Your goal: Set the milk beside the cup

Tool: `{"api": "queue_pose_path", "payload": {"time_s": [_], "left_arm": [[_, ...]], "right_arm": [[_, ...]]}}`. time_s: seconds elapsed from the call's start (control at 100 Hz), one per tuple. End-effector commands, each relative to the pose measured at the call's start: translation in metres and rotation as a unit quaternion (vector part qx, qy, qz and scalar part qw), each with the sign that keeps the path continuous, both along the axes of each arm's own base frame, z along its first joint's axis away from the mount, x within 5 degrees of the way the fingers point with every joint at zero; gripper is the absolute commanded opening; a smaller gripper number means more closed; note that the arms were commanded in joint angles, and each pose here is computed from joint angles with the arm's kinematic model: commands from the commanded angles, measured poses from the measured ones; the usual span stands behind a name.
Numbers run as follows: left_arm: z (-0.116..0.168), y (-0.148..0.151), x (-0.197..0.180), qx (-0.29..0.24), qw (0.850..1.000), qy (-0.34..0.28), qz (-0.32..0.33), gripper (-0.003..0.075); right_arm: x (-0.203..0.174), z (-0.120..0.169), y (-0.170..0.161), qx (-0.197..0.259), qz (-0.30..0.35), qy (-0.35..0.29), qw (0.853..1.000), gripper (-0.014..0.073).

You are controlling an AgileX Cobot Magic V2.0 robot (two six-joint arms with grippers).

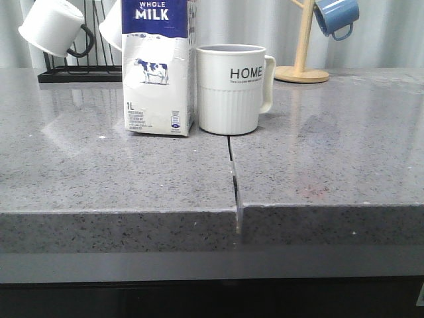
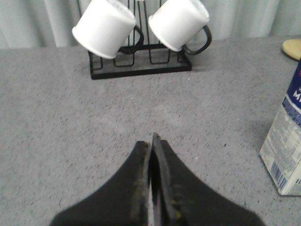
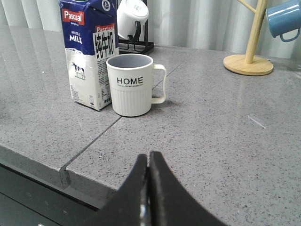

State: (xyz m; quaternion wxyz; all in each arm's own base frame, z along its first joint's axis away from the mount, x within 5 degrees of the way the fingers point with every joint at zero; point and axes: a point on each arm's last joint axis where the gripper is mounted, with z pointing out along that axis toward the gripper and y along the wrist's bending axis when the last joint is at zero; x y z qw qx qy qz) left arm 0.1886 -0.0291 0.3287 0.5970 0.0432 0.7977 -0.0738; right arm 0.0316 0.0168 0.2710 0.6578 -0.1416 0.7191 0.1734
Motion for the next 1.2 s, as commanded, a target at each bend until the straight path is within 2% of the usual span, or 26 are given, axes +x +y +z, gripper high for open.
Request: {"api": "queue_pose_path", "payload": {"time_s": [0.0,0.24,0.74,0.99,1.19], "left_arm": [[0.019,0.009,-0.011,-0.022,0.999,-0.031,0.031,-0.0020],[0.026,0.015,-0.046,-0.018,0.997,-0.061,0.038,-0.0020],[-0.022,0.021,-0.112,-0.014,0.993,-0.115,0.038,-0.0020],[-0.046,0.023,-0.127,-0.003,0.992,-0.120,0.038,-0.0021],[-0.051,0.023,-0.129,0.002,0.992,-0.122,0.039,-0.0021]], "right_arm": [[0.000,0.015,-0.001,0.016,-0.004,-0.047,0.999,-0.0069],[0.000,0.015,-0.001,0.016,-0.004,-0.047,0.999,-0.0069],[0.000,0.015,-0.001,0.016,-0.004,-0.047,0.999,-0.0069],[0.000,0.015,-0.001,0.016,-0.004,-0.047,0.999,-0.0069],[0.000,0.015,-0.001,0.016,-0.004,-0.047,0.999,-0.0069]]}}
